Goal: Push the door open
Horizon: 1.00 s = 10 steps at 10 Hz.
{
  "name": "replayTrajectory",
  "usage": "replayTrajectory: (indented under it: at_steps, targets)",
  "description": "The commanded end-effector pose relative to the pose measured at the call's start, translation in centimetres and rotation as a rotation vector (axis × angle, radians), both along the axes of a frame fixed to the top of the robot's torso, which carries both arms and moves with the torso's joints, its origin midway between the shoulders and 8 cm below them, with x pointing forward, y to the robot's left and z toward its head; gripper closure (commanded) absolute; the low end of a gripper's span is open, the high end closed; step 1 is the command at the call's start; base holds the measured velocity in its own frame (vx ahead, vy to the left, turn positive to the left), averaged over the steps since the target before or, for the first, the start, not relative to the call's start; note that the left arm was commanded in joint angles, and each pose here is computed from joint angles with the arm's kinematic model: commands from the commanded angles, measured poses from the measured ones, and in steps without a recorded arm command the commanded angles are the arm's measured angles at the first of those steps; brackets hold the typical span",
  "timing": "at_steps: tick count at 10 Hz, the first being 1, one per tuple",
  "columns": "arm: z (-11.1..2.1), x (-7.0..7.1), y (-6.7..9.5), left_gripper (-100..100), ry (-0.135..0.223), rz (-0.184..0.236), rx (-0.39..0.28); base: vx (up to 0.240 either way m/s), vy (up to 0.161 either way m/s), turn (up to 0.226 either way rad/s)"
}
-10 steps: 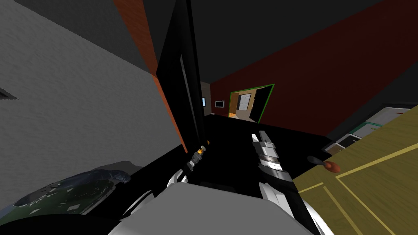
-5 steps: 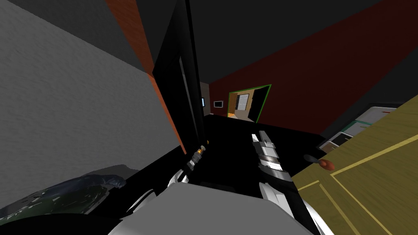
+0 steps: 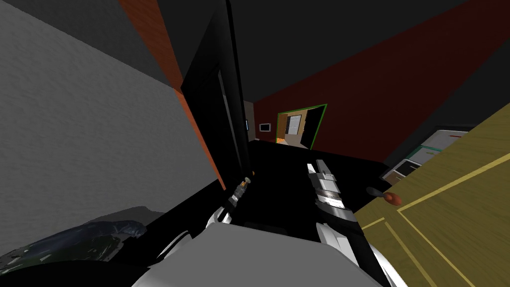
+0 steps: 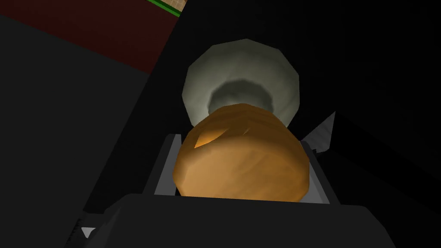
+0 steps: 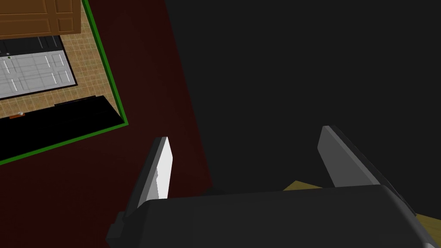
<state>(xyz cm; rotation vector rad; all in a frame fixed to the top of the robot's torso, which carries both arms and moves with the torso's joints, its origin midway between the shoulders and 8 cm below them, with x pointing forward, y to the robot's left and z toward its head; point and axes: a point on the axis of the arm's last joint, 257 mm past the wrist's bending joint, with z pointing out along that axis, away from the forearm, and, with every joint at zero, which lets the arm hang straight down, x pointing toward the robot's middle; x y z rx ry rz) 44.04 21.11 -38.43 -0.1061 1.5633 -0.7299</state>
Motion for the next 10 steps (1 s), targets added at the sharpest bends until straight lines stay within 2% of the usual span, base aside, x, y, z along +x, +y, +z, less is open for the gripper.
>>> replayTrajectory:
  at_steps: [1,2,3,5,6,10]
  targets:
    - [0.8,0.6,0.7,100,-0.004,0.017,-0.036,0.033,-0.002,-0.023]
    - [0.9,0.8,1.0,100,0.009,0.03,-0.084,0.03,0.0,-0.038]
    - [0.9,0.8,1.0,100,0.009,0.03,-0.085,0.022,-0.001,-0.03]
    - [1.2,1.2,1.4,100,0.03,0.056,-0.175,0.027,-0.005,-0.057]
    - [1.2,1.2,1.4,100,0.034,0.056,-0.186,0.037,0.003,-0.023]
    - [1.5,1.7,2.2,100,0.067,0.095,-0.339,0.036,0.006,-0.047]
